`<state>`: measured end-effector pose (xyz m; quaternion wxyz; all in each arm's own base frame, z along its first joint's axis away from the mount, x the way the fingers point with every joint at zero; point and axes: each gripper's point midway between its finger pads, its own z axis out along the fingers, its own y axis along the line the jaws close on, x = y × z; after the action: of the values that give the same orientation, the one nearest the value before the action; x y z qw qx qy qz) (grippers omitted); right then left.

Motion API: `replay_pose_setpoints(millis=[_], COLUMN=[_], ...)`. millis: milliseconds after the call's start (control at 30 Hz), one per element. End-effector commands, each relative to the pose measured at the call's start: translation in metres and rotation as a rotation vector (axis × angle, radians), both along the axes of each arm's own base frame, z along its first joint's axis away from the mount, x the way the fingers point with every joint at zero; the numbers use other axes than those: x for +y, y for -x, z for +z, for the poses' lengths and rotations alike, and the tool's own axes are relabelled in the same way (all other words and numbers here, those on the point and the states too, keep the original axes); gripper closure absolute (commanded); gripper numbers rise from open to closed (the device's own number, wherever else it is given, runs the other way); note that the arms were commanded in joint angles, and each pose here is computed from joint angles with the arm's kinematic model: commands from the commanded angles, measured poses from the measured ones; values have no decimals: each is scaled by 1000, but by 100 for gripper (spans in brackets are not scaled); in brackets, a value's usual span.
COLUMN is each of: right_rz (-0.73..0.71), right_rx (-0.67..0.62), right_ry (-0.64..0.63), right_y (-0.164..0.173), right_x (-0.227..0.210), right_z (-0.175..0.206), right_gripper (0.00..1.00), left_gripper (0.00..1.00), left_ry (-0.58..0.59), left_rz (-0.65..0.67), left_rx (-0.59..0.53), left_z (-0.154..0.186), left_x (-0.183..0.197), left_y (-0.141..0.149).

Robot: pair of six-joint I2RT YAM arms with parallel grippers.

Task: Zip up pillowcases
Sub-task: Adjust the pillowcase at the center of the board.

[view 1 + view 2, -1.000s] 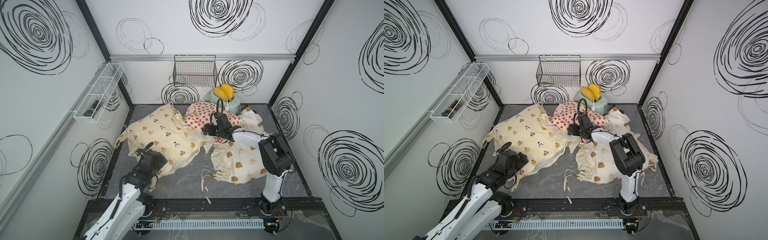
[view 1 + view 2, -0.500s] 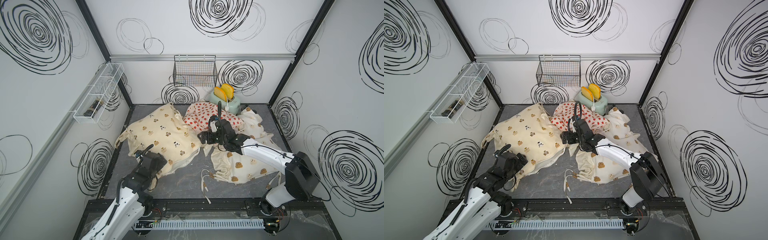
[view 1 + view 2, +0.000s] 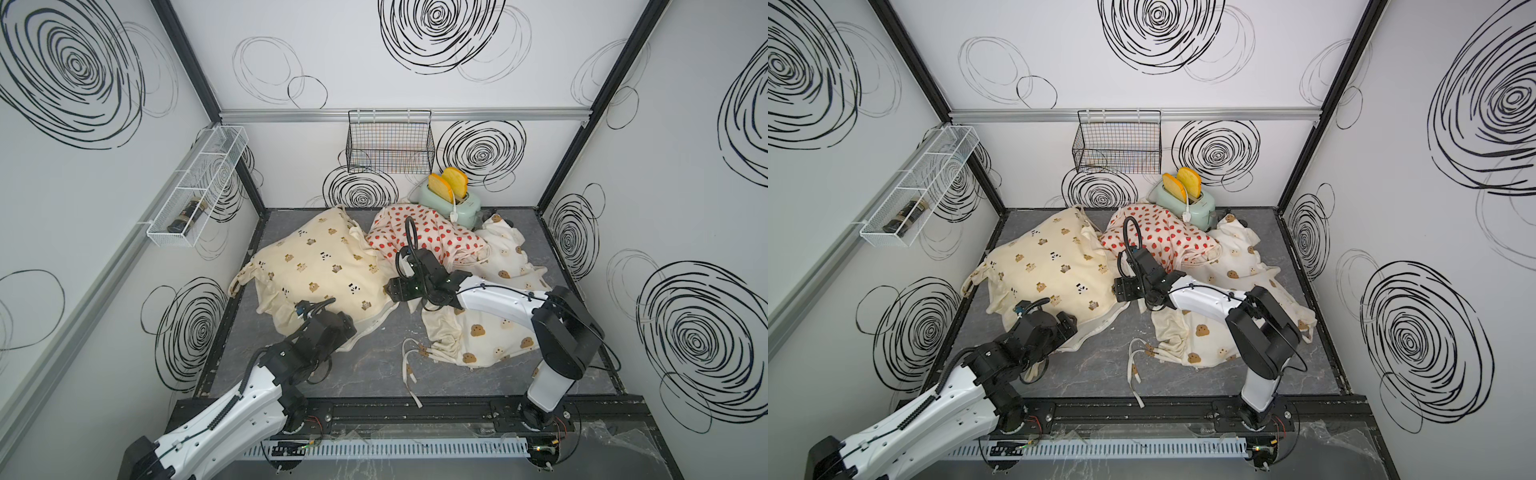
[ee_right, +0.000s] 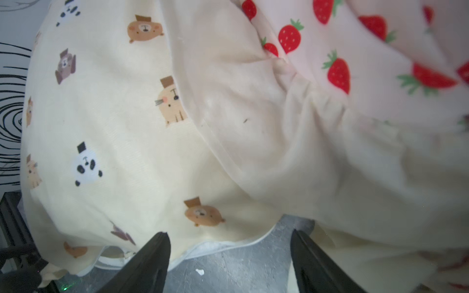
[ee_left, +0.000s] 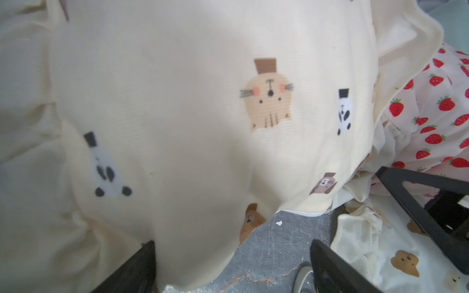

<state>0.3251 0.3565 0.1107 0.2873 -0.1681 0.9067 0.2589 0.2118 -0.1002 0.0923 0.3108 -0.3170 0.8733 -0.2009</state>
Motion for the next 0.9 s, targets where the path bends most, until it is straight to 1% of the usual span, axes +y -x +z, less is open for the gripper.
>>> replay_pose_setpoints(millis=[0, 100, 200, 300, 367, 500, 567, 633, 733, 867], right_rz=[-24, -49, -89, -144, -187, -260, -287, -303, -292, -235], right_rx=[-55, -55, -28, -19, -22, -8, 9, 9, -8, -34], right_ry=[-23, -12, -5, 6, 28, 87, 91, 84, 92, 84], right_y=[-22, -37, -54, -74, -88, -112, -119, -122, -117, -92], right_x=[10, 10, 3, -12, -24, -49, -60, -67, -65, -53], right_z=[13, 4, -8, -19, -26, -43, -47, -45, -34, -12], right_gripper=[22, 23, 24, 24, 24, 24, 25, 25, 23, 18], left_gripper=[5, 5, 8, 9, 9, 9, 10, 10, 9, 9], left_ry=[75, 48, 12, -27, -50, -117, -135, -150, -164, -169], left_rz=[69, 116, 169, 224, 251, 321, 357, 394, 438, 412], left_rx=[-79, -85, -34, 4, 8, 56, 76, 80, 64, 29], left_z=[5, 0, -15, -29, -35, -47, -50, -48, -41, -24], left_x=[-8, 1, 21, 45, 58, 92, 109, 125, 146, 154], left_y=[-20, -31, -40, -44, -48, -49, -48, -47, -47, -53])
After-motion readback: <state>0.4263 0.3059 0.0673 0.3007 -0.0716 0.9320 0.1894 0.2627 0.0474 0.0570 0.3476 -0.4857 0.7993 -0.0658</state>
